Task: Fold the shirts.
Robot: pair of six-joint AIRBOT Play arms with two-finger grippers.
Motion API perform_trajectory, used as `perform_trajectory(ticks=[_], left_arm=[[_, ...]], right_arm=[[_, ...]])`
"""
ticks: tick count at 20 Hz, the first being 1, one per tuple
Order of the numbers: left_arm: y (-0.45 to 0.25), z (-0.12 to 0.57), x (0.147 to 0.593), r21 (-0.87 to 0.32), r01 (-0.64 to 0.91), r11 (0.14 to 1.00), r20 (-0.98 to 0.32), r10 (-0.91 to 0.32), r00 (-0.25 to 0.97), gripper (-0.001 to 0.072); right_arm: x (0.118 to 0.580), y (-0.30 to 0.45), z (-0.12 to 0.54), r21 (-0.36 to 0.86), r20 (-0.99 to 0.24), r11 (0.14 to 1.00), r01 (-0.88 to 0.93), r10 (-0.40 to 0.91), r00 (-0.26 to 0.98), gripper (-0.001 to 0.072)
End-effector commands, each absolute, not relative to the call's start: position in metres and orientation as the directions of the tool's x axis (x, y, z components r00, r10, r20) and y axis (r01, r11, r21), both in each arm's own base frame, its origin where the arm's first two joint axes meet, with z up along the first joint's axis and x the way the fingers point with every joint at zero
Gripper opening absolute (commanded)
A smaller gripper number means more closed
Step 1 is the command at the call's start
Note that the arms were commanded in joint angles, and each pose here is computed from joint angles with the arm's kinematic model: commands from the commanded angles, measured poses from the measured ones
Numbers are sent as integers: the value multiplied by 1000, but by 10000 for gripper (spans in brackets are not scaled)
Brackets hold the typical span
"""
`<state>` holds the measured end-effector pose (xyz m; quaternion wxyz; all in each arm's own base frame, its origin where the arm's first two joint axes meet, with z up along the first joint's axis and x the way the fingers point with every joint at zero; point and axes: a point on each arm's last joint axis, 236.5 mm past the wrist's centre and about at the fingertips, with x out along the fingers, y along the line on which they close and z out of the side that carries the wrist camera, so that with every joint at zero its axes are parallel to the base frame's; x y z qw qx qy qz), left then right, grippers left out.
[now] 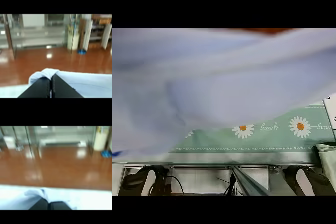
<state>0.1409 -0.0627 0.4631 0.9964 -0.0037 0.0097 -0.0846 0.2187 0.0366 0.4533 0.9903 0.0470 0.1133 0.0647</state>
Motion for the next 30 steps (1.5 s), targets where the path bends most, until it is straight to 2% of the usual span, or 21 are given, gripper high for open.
perform_trajectory(ticks=[1,2,5,9,11,12,16,20,23,26,30], left_arm=[[-62,413,132,-25,159,987,-231,-160,960,28],[-62,400,133,-51,158,986,-292,-166,942,28],[-56,327,139,-143,137,980,-627,-197,754,28],[-45,288,188,-196,122,973,-734,-228,640,28],[-39,271,234,-226,127,966,-735,-254,629,28],[-40,262,261,-257,142,956,-726,-288,624,28],[-49,209,349,-372,152,916,-743,-392,543,30],[-62,134,422,-399,150,904,-775,-420,472,30],[-68,78,460,-415,111,903,-795,-419,439,30],[-65,42,491,-413,69,908,-792,-395,466,30],[-64,35,533,-450,26,892,-717,-379,584,30]], right_arm=[[186,27,399,86,-451,995,-41,75,889,25],[179,26,374,90,-560,995,-40,84,824,25],[195,32,337,151,-680,985,-84,166,714,24],[237,12,229,152,-888,988,-36,153,433,24],[272,11,182,158,-932,986,-50,166,322,24],[294,12,168,176,-934,983,-49,182,308,24],[385,14,113,248,-909,969,-12,236,344,25],[442,3,60,256,-900,966,40,223,375,24],[479,2,35,286,-869,956,68,229,440,25],[519,-7,24,320,-812,939,123,205,547,25],[553,-20,19,353,-746,916,188,154,648,25]])
